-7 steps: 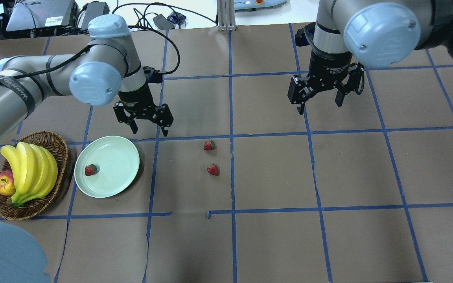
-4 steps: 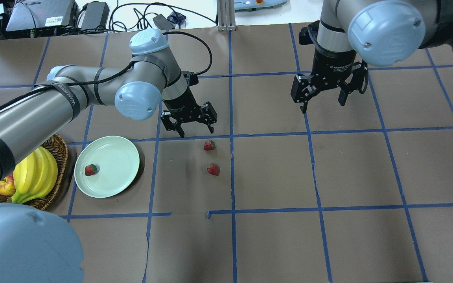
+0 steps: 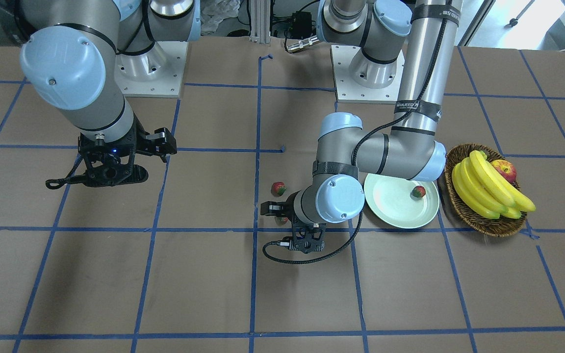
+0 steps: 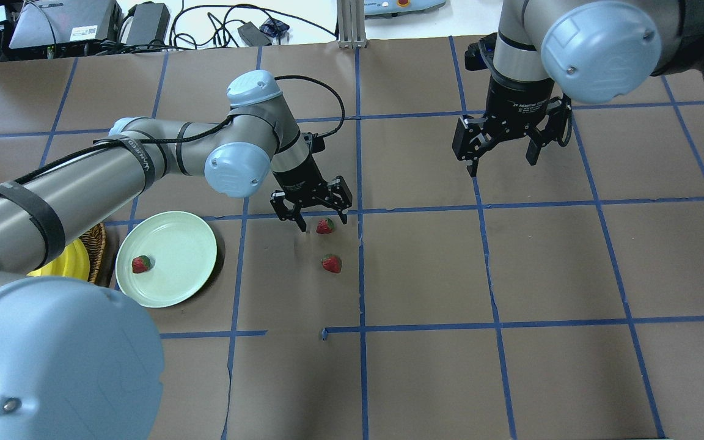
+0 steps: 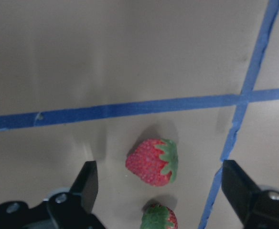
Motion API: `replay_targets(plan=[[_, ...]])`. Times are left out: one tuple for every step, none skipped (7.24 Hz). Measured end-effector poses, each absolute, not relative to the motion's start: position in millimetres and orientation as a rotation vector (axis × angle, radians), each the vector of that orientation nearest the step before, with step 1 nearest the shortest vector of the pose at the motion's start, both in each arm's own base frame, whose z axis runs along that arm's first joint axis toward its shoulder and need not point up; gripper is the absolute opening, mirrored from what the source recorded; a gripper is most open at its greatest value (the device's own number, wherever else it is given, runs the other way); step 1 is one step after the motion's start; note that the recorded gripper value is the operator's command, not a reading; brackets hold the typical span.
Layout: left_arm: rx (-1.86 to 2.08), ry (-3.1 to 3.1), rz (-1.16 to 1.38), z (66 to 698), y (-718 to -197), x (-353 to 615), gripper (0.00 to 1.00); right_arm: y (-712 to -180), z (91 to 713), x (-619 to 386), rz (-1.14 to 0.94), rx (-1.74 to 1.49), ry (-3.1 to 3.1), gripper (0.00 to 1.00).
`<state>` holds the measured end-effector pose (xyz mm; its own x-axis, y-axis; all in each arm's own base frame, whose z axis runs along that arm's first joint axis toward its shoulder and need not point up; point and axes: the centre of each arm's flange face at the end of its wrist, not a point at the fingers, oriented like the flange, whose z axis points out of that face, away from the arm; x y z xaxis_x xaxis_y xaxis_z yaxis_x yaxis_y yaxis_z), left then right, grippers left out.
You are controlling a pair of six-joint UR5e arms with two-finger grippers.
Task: Collect all strawberries into plate
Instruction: 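Move the left gripper down onto the next strawberry and grasp it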
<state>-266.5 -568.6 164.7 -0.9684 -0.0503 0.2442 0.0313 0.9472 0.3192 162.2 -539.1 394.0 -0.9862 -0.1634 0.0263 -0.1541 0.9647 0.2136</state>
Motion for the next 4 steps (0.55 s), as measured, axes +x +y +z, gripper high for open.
replay_targets(plan=[[0.001,-2.853,-0.481,161.0,-567.4,-268.9,0.00,-539.0,393.7,162.3,-0.329,0.248,-3.071,1.00],[-0.010,-2.860,-0.483,159.5,-567.3,-269.4,0.00,-538.9,393.6,162.3,-0.329,0.248,-3.071,1.00],[-0.018,-2.874,-0.481,159.8,-567.8,-268.4,0.00,-538.9,393.5,162.3,-0.330,0.248,-3.071,1.00],[-0.025,-2.888,-0.477,161.3,-568.1,-267.5,0.00,-538.9,393.5,162.3,-0.329,0.248,-3.071,1.00]])
